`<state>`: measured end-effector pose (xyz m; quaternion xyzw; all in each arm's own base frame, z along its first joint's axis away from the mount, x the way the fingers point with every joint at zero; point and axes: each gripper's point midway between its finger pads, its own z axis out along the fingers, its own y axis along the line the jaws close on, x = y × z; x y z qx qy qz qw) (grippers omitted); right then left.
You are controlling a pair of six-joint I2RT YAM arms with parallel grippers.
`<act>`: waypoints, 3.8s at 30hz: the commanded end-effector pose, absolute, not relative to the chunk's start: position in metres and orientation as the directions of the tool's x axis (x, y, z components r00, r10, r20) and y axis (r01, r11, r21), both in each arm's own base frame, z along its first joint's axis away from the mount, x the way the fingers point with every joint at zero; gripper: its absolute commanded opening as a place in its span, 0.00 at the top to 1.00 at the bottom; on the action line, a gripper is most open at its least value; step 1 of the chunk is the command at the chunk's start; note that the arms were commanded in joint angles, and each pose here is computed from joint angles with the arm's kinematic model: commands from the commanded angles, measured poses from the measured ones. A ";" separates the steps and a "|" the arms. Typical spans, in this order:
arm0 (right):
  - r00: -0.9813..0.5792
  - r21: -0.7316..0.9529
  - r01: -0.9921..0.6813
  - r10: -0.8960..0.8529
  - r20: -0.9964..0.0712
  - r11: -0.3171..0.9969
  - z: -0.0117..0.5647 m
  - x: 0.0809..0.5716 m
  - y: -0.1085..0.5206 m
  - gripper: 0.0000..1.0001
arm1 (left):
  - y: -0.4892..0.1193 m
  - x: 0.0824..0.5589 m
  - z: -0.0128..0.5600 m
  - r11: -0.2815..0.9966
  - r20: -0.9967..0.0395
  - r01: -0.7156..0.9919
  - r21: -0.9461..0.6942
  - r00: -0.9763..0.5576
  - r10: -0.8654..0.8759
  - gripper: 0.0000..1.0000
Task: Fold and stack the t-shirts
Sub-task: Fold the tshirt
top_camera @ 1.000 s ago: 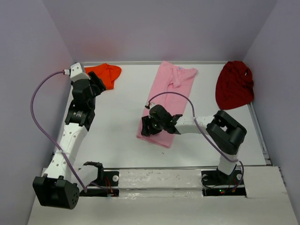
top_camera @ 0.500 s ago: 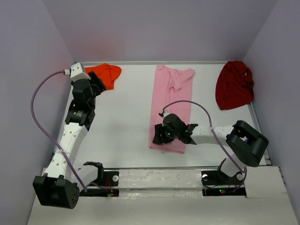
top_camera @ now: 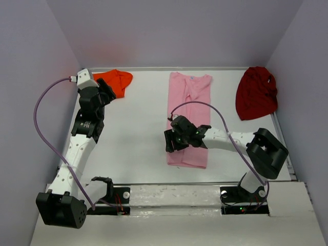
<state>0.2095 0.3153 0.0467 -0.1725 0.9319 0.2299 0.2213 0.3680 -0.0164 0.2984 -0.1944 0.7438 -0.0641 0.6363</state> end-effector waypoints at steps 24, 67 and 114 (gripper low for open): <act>-0.794 0.280 -0.055 0.128 -0.594 0.958 0.122 0.190 0.199 0.41 | -0.181 0.242 0.182 0.698 -0.619 0.166 -0.697 -0.630 -0.469 0.37; -0.862 0.143 0.293 0.326 -0.387 0.945 0.026 0.136 0.145 0.43 | -0.280 0.160 0.061 0.694 -0.435 0.213 -0.688 -0.886 -0.160 0.39; -0.848 0.230 0.302 0.371 -0.379 0.925 0.004 0.151 0.172 0.65 | -0.293 0.155 0.028 0.738 -0.434 0.249 -0.627 -0.899 -0.066 0.66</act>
